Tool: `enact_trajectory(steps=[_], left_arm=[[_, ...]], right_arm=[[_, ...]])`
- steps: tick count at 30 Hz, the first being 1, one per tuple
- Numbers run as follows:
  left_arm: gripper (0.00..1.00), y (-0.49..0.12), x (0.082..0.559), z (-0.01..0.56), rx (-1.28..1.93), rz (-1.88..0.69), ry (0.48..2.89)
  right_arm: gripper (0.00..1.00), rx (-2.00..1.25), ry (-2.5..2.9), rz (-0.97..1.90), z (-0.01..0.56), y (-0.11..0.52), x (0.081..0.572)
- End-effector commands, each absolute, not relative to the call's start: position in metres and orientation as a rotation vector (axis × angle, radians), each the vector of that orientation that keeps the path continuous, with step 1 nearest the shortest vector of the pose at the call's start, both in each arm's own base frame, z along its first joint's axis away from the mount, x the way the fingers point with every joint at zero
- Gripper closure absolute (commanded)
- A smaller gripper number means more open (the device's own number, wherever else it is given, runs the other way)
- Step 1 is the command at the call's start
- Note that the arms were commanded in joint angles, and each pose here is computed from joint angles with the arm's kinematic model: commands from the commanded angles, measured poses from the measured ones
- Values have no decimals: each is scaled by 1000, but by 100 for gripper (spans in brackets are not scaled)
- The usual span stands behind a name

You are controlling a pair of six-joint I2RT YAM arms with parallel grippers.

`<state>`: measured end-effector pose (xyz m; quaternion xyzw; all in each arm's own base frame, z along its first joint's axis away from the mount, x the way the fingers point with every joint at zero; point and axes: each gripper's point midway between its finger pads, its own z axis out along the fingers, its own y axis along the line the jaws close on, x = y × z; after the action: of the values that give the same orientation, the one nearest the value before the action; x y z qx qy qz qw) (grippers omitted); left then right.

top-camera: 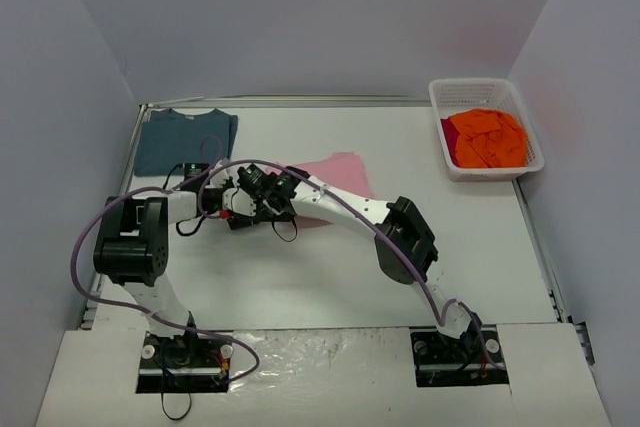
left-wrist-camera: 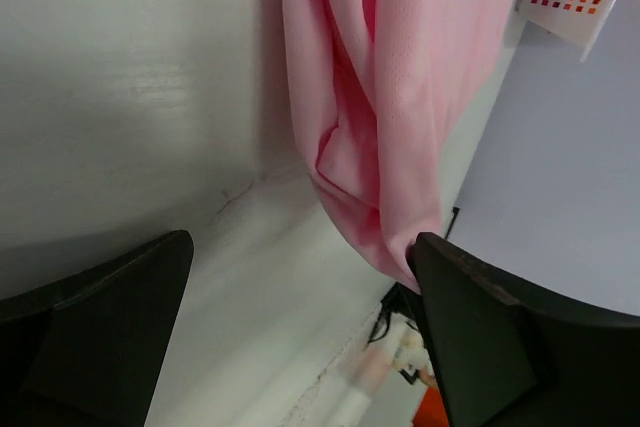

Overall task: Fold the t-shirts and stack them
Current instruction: Put the neatly folded tshirt into the corner of the board with the left arm

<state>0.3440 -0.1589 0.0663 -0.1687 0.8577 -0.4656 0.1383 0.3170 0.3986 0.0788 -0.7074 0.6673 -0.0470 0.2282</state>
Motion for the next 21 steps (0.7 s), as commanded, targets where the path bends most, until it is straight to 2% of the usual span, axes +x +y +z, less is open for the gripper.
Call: enact_trajectory(steps=[1, 11, 21], left_arm=[[6, -172, 365, 80, -498, -1386, 2425], [6, -196, 402, 77, -568, -1387, 2367], [6, -218, 401, 59, -504, -1393, 2390]], right_arm=[[100, -1911, 1829, -159, 100, 398, 320], [100, -1936, 1842, -160, 92, 394, 317], [100, -1952, 1847, -159, 86, 396, 317]])
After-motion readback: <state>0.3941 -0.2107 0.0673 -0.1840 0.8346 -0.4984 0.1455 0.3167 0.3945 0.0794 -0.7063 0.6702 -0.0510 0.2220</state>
